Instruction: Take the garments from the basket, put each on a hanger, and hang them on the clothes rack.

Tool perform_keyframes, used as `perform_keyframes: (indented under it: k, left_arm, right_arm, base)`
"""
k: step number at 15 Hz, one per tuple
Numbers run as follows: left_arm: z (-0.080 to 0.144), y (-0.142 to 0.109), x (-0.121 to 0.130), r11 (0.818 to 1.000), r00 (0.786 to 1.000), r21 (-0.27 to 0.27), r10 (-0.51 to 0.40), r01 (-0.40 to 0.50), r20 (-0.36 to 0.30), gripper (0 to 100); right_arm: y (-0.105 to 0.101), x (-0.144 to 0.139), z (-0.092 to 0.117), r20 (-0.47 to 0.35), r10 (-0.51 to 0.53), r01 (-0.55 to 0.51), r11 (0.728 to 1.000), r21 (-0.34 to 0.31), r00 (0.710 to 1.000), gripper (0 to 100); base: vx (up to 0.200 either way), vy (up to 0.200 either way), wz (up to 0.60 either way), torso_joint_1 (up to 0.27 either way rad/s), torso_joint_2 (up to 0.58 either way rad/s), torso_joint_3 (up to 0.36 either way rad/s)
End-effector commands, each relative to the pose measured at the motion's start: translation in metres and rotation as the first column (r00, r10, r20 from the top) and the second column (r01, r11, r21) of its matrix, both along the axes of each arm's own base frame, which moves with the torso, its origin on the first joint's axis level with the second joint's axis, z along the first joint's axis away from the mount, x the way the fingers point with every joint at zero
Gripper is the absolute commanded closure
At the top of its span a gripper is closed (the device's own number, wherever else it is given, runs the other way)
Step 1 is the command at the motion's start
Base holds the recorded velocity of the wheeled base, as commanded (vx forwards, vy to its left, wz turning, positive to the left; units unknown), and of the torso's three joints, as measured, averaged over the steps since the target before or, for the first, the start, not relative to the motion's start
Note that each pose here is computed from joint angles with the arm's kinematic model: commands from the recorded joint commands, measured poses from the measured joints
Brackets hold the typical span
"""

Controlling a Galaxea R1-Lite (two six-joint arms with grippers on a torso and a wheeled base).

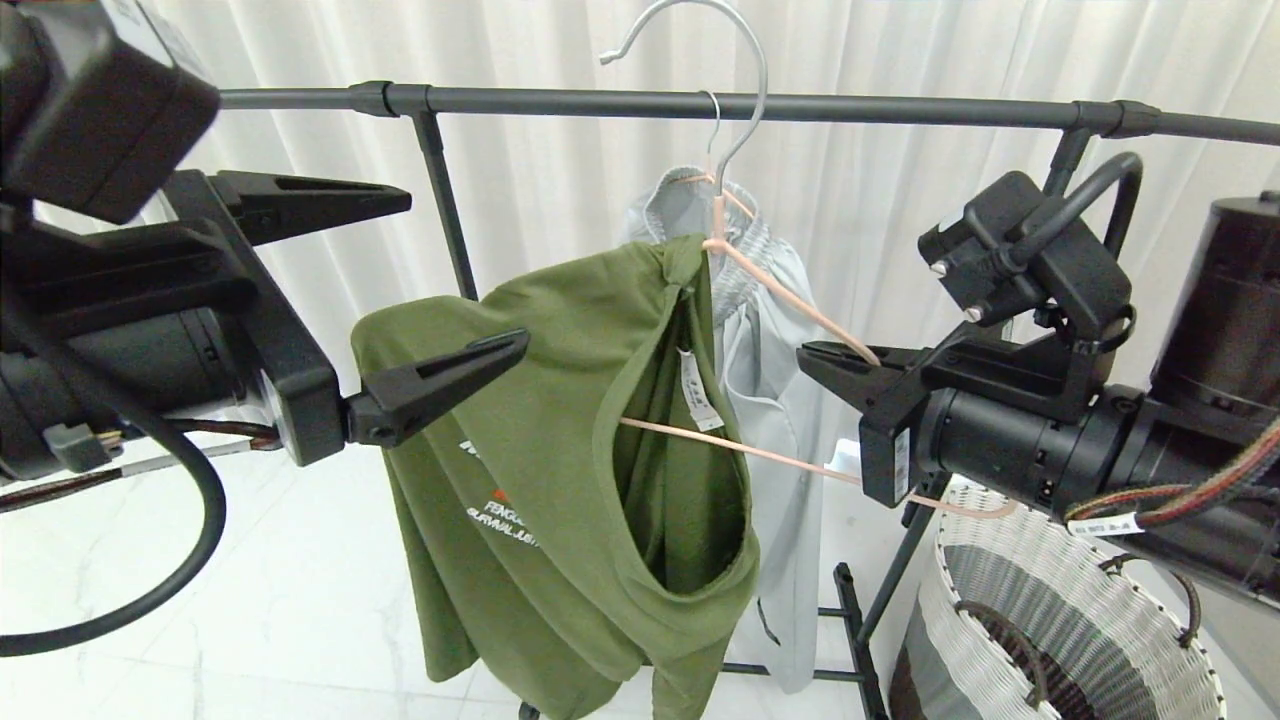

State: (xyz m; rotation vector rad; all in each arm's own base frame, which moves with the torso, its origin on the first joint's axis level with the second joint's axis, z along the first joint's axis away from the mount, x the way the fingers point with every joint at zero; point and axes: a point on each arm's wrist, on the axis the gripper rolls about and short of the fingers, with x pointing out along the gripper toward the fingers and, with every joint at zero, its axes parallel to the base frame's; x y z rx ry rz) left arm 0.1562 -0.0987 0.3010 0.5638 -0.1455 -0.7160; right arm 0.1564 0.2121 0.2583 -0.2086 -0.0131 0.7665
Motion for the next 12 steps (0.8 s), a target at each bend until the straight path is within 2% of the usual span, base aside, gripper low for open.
perform_keyframes:
  k: [1,4,5,8,12]
  left_arm:
    - [-0.007,-0.004,0.007,1.0,1.0,0.017,-0.009,0.01,-0.029,0]
    - [-0.012,-0.007,0.009,0.995,0.995,0.033,-0.091,0.092,-0.042,0]
    - [-0.022,-0.008,0.008,0.989,0.989,0.057,-0.136,0.139,-0.06,0]
    - [-0.037,-0.01,0.01,0.982,0.985,0.103,-0.149,0.158,-0.09,0]
    - [-0.04,-0.012,0.013,0.979,0.981,0.105,-0.163,0.174,-0.105,0]
  right_arm:
    - [-0.002,-0.003,-0.001,0.004,0.013,-0.013,1.0,-0.01,1.0,100]
    - [-0.003,-0.006,-0.004,0.027,0.039,-0.038,0.999,-0.038,0.999,100]
    - [-0.003,-0.008,-0.007,0.043,0.057,-0.054,0.997,-0.053,0.997,100]
    - [-0.001,-0.013,-0.01,0.067,0.077,-0.073,0.995,-0.065,0.995,100]
    - [-0.001,-0.015,-0.013,0.098,0.113,-0.106,0.991,-0.076,0.989,100]
  base:
    - [0.0,0.0,0.0,0.0,0.0,0.0]
    - [0.0,0.0,0.0,0.0,0.0,0.0]
    - [0.0,0.0,0.0,0.0,0.0,0.0]
    - [0.0,0.0,0.0,0.0,0.0,0.0]
    - [0.0,0.0,0.0,0.0,0.0,0.0]
